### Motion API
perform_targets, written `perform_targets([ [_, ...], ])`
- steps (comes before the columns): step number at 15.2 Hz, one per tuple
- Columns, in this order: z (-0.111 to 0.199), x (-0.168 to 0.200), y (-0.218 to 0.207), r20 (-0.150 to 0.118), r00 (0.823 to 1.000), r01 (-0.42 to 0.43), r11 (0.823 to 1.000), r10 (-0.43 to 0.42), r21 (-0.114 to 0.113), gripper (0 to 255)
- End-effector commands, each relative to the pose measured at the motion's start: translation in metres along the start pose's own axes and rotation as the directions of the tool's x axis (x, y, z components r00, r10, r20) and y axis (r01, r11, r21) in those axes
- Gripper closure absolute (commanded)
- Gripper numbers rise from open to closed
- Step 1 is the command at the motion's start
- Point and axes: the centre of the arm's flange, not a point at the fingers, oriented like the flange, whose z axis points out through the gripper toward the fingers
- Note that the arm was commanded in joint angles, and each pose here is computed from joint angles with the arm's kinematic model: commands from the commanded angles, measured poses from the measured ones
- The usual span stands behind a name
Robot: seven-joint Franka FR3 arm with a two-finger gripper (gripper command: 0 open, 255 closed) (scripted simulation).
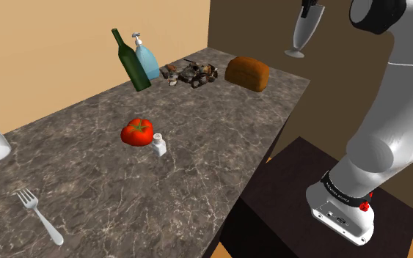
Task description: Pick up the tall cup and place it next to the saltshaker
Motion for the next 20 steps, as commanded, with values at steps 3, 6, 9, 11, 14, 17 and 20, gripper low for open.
perform_targets([
  [3,-0.023,-0.002,0.0,0.0,1.0,0.0,1.0,0.0,0.0,255],
  [6,-0.034,-0.003,0.0,0.0,1.0,0.0,1.0,0.0,0.0,255],
  [9,-0.027,0.005,-0.038,0.0,1.0,0.0,1.0,0.0,0.0,255],
  [11,-0.022,0.01,-0.063,0.0,1.0,0.0,1.0,0.0,0.0,255],
  [14,-0.016,0.017,-0.102,0.0,1.0,0.0,1.0,0.0,0.0,255],
  [17,-0.009,0.024,-0.14,0.0,1.0,0.0,1.0,0.0,0.0,255],
  [20,-0.002,0.032,-0.178,0.0,1.0,0.0,1.0,0.0,0.0,255],
])
